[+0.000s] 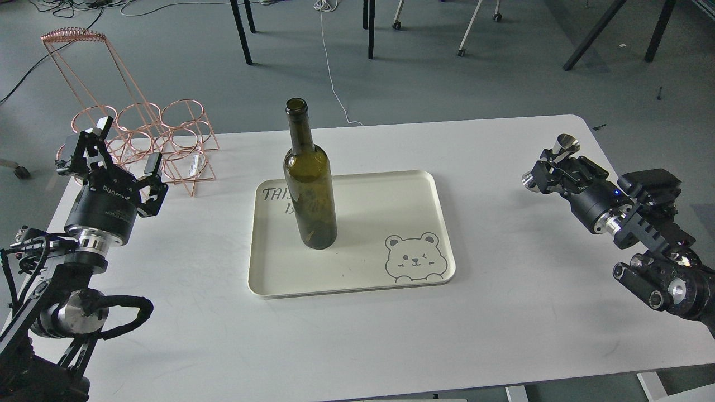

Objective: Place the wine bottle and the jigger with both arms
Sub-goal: 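Carry the jigger with the right gripper off the tray, away from the bottle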

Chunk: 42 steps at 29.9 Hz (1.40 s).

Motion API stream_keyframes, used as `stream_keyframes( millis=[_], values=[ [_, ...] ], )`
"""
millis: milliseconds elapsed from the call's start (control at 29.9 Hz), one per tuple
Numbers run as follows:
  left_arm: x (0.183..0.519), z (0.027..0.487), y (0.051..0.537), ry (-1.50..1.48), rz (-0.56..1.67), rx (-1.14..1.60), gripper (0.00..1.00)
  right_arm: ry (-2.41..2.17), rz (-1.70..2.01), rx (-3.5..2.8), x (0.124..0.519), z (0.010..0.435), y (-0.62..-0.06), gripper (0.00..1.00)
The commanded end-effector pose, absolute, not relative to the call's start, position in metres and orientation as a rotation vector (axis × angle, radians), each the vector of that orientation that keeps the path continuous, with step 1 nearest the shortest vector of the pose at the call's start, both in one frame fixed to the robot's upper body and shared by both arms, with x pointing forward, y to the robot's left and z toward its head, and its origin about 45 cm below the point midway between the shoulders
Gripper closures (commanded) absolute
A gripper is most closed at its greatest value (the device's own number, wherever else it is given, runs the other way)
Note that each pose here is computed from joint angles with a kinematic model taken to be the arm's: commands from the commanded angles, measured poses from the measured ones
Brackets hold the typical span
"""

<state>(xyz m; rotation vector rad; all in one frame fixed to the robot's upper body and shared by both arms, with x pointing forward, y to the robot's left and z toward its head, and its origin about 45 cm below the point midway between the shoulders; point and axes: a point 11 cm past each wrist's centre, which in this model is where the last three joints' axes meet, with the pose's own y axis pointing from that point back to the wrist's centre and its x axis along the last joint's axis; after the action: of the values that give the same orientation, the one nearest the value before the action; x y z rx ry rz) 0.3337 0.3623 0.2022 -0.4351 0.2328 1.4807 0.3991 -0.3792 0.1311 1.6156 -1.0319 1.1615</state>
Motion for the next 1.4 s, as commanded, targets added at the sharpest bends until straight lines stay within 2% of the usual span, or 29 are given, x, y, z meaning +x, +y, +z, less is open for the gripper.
stream_keyframes(
  millis=[0,970,1104,1204,1371],
  values=[
    [0.334,0.202,0.361,0.236,1.48,-0.437,0.02,-1.047,1.124,1.612,0.392,0.124,-0.386,0.84],
    [0.334,0.201,0.361,0.233,1.48,-0.432,0.02,-1.042,1.011,1.634,0.366,0.091,-0.391,0.81],
    [0.334,0.201,0.361,0.233,1.48,-0.432,0.02,-1.043,1.013,1.635,0.367,0.092,-0.391,0.74],
    [0.334,0.201,0.361,0.233,1.48,-0.432,0.02,-1.043,1.013,1.635,0.367,0.092,-0.391,0.59],
    [0.334,0.201,0.361,0.233,1.48,-0.432,0.02,-1.044,1.017,1.636,0.368,0.093,-0.39,0.43]
  ],
)
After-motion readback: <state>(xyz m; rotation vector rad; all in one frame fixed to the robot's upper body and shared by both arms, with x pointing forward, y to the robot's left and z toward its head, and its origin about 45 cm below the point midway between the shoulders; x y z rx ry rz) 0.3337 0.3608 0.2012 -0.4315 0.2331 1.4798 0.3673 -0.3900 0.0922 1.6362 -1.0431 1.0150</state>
